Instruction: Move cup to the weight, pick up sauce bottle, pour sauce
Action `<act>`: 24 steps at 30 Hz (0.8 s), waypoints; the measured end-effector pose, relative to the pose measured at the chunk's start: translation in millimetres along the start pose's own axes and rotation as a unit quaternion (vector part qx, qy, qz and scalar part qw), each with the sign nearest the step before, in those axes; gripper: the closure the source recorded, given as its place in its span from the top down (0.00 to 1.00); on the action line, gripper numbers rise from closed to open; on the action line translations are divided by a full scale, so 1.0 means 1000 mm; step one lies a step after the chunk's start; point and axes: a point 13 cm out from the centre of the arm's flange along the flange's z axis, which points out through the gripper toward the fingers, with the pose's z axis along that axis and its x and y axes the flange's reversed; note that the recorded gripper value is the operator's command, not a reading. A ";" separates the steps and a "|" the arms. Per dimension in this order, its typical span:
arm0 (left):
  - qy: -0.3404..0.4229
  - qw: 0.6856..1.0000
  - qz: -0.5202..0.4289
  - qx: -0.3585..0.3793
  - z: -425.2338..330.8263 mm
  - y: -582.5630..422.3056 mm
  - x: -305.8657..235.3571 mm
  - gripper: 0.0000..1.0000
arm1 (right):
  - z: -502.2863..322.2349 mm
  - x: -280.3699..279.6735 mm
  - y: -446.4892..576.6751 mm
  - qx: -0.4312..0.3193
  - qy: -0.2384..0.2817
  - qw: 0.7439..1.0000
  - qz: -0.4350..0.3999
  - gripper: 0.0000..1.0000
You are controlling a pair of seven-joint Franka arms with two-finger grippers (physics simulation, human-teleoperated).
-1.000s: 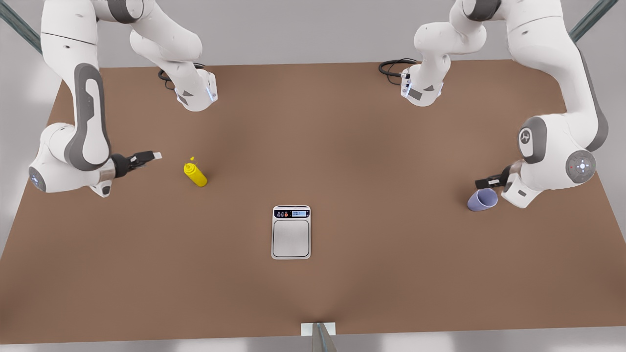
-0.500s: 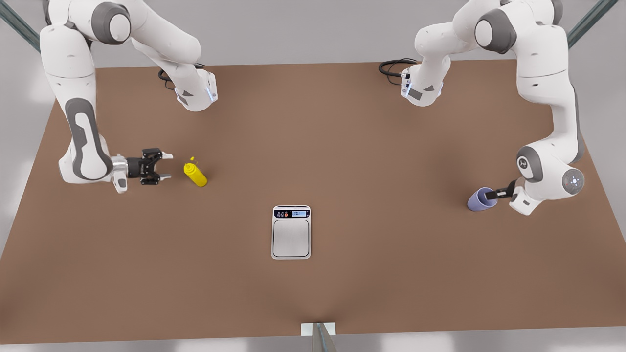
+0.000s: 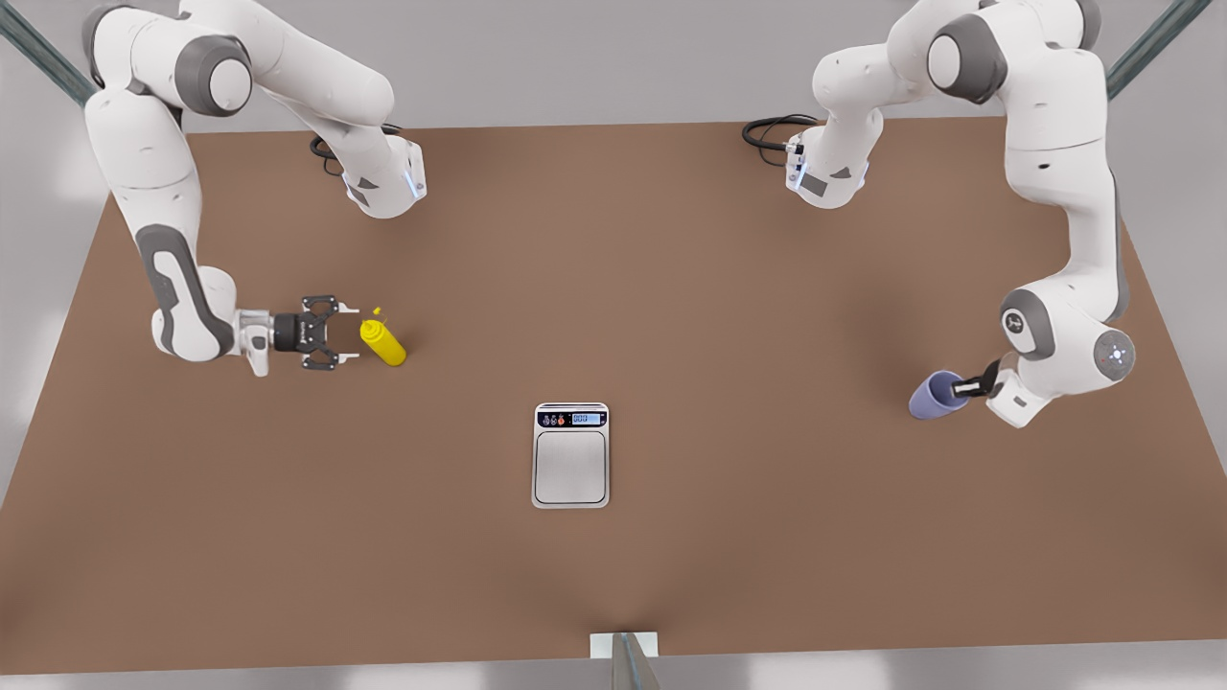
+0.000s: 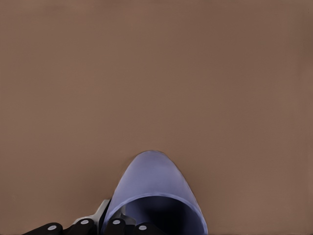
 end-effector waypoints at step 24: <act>-0.075 0.989 0.042 0.122 0.026 -0.709 0.025 0.21 | 0.051 -0.025 -0.014 0.022 -0.058 0.981 -0.183 1.00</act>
